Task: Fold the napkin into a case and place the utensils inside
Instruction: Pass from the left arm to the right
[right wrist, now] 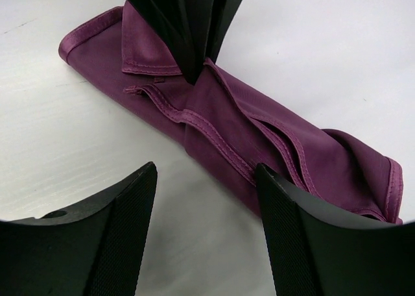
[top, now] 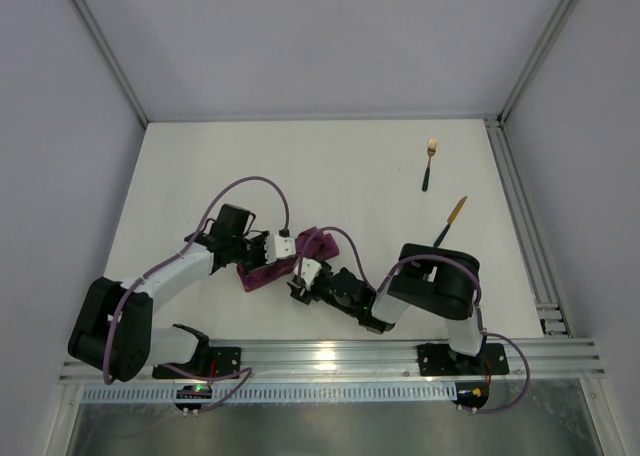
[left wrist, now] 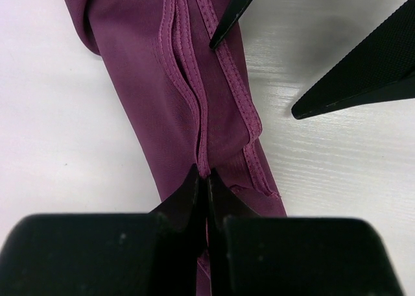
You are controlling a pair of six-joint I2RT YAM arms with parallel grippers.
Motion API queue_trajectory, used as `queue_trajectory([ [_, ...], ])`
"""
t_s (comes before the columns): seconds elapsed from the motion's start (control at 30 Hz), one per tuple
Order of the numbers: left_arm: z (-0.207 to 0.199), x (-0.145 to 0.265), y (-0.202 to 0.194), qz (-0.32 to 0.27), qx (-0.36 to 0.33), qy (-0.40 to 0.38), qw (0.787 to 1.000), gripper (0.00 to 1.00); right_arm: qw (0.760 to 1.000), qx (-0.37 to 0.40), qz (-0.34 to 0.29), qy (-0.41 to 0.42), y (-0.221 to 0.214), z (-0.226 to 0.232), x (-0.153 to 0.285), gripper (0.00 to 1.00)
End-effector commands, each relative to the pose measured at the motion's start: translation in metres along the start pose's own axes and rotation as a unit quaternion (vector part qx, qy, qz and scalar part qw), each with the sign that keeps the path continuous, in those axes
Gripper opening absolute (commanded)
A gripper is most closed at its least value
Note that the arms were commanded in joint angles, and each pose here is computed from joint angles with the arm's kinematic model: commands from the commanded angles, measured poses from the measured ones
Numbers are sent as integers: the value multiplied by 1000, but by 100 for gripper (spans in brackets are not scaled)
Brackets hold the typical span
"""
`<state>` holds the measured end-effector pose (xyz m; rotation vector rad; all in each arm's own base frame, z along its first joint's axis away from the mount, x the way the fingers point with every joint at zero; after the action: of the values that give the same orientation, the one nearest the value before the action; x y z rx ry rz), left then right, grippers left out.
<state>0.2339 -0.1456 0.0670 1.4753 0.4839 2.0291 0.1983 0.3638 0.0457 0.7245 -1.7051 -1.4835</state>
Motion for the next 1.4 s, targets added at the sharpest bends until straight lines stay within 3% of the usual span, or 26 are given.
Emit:
queue_trajectory([
  [0.0,3,2,9,-22,4,1,1000,0,980,-8,-196,-13,96,2,3,66],
  [0.3,2,2,9,-25,9,-3,1000,0,977,6,-214,-20,120,9,-1,71],
  [0.57,0,3,11,-29,9,-6,1000,0,982,14,-180,-50,97,4,-21,73],
  [0.77,-1,1,10,-30,12,-11,999,0,987,21,-155,-29,84,8,-35,72],
  [0.9,-2,2,10,-31,7,-15,999,0,988,13,-148,-39,77,1,-37,69],
  [1.03,-3,2,10,-33,8,-22,999,0,991,13,-125,-43,69,-2,-42,44],
  [1.07,-4,2,11,-34,9,-24,999,0,991,11,-122,-45,68,-4,-42,42],
  [1.23,-3,1,11,-39,18,-34,999,0,992,-6,-120,-31,63,-3,-39,41],
  [1.37,-2,0,10,-36,19,-34,999,0,994,-10,-112,5,60,7,-39,49],
])
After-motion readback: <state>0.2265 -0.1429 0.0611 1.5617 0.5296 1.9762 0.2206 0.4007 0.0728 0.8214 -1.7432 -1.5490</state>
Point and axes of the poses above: each gripper's point midway between its finger pads, its own x axis back along the fingers, its own z axis along the line the jaws close on, y = z × x, the point moved 3 cm from there along x, back along the fingers, and after that the axes turned 13 degrees about -x, right-handed, at the moved point
